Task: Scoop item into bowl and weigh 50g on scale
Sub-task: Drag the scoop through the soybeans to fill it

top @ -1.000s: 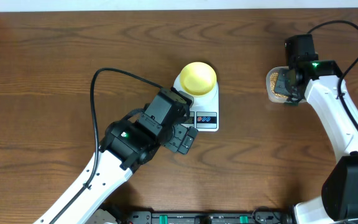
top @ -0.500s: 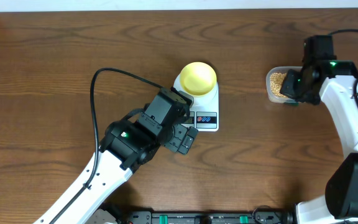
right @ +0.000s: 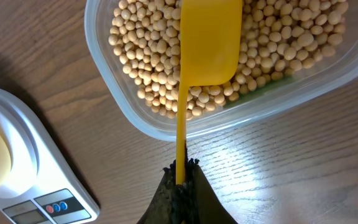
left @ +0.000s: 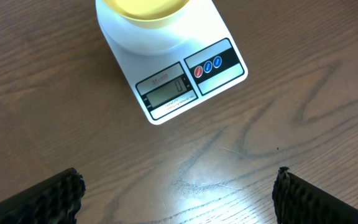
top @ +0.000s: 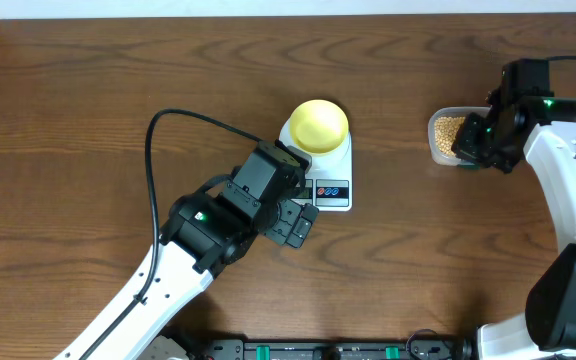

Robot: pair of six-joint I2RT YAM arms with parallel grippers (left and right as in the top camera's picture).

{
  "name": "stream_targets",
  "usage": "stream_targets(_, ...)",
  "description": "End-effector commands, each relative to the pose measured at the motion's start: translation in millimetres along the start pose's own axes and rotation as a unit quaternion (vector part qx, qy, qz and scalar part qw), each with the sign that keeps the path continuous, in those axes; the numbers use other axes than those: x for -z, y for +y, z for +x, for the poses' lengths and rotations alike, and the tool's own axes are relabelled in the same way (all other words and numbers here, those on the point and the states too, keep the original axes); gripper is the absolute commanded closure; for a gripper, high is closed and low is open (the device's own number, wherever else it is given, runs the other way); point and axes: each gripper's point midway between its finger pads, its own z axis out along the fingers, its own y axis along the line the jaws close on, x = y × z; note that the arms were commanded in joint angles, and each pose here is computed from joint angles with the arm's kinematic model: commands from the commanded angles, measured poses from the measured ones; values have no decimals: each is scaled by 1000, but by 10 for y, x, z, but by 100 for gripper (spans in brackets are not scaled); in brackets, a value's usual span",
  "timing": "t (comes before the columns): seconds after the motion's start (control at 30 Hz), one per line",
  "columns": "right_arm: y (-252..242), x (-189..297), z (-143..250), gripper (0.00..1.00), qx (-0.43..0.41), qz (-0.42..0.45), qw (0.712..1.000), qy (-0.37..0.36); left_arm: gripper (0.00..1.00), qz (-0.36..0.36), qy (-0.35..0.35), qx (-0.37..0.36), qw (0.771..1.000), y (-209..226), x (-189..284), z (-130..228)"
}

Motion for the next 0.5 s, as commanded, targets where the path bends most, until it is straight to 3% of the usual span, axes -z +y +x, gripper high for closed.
stream_targets(0.0, -1, -23, 68, 99, -16, -18, 999, 22, 1, -1, -10, -3, 1000, 8, 53, -72)
stream_targets(0.47, -129, 94, 50, 99, -17, -97, 994, 48, 1, -1, -10, -3, 1000, 7, 53, -72)
